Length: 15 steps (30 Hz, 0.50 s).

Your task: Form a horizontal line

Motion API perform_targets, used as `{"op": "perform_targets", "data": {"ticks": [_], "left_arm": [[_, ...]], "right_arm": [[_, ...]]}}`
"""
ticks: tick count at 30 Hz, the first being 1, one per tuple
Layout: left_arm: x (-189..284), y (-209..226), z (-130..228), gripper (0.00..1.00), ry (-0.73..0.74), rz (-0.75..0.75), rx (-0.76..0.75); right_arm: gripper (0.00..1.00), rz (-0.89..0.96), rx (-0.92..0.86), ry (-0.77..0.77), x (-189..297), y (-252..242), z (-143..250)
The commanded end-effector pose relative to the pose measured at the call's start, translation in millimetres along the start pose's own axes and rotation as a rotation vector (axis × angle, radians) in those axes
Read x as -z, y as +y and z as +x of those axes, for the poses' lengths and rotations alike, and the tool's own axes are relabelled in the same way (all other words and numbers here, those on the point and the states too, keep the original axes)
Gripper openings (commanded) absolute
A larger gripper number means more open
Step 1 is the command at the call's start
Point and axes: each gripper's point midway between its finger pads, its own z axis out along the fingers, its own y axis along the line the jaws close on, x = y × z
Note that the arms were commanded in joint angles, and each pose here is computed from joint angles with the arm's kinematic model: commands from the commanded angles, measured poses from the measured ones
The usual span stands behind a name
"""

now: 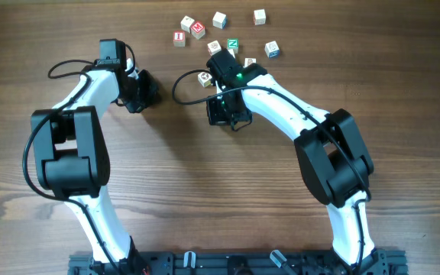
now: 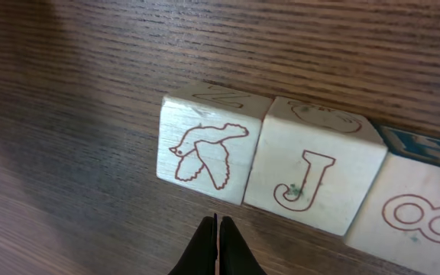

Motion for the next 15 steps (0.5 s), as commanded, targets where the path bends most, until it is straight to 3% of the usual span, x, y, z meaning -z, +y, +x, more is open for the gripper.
{"op": "perform_targets", "data": {"ticks": [1, 15], "left_arm": [[-27.2, 49.1, 11.7, 0.04, 0.019, -0.169, 0.051], [-27.2, 49.1, 11.7, 0.04, 0.02, -0.169, 0.051]], "right_arm": [[0.05, -0.03, 0.031, -0.049, 15.2, 11.7, -10.1], [0.05, -0.005, 0.032, -0.068, 15.3, 7.7, -13.9]]}}
